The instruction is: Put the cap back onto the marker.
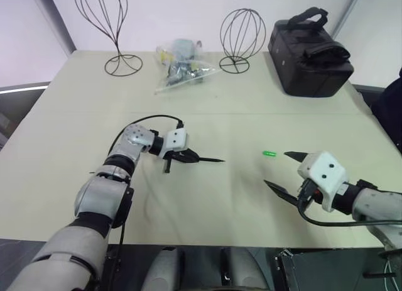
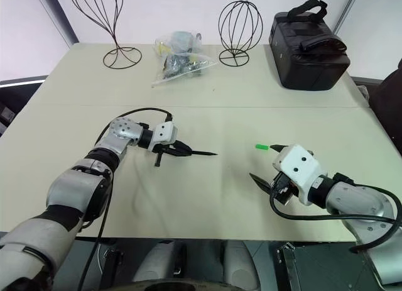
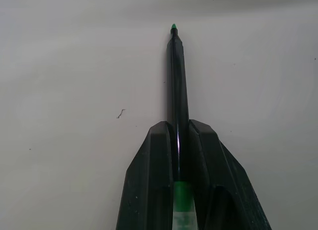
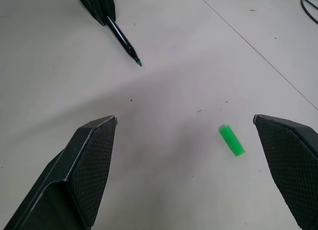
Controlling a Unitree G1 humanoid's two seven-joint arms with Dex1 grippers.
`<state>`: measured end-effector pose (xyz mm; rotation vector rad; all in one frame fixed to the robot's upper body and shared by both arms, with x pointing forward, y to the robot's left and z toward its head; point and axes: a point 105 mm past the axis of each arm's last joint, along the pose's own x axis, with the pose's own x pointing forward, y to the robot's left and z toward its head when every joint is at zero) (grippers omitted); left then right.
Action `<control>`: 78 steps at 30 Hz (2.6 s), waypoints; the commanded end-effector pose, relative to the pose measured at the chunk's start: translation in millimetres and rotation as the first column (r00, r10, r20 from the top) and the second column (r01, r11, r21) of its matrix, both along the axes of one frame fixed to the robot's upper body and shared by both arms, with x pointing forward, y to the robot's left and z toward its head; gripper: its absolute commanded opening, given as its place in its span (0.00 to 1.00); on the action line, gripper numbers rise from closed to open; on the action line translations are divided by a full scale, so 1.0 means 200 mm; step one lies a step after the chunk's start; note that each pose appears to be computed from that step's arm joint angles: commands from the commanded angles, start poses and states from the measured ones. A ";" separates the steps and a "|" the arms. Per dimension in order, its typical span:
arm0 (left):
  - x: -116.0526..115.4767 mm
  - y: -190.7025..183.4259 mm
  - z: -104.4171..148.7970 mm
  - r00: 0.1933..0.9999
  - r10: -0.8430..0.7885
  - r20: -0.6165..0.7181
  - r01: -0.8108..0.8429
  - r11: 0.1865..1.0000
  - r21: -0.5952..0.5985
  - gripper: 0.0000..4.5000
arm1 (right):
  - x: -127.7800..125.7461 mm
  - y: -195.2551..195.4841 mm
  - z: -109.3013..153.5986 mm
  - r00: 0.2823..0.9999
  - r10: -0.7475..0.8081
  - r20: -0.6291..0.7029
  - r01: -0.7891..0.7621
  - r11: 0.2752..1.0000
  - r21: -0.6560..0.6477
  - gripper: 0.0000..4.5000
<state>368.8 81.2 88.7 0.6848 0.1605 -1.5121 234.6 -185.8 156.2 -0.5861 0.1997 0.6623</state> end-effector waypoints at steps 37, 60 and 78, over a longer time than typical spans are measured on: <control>-0.03 0.01 -0.05 0.997 -0.004 -0.083 0.005 1.000 0.004 0.44 | -0.04 0.07 0.02 0.999 0.029 0.032 -0.029 1.000 0.003 1.00; 0.02 -0.01 0.08 0.977 0.001 0.211 0.011 0.998 -0.054 0.00 | 0.07 -0.05 0.06 0.999 0.029 0.038 -0.029 1.000 0.010 1.00; -0.05 0.10 0.15 0.914 0.001 0.406 0.069 0.985 -0.157 0.00 | 0.34 -0.21 -0.08 0.987 0.089 -0.134 -0.066 0.984 0.168 1.00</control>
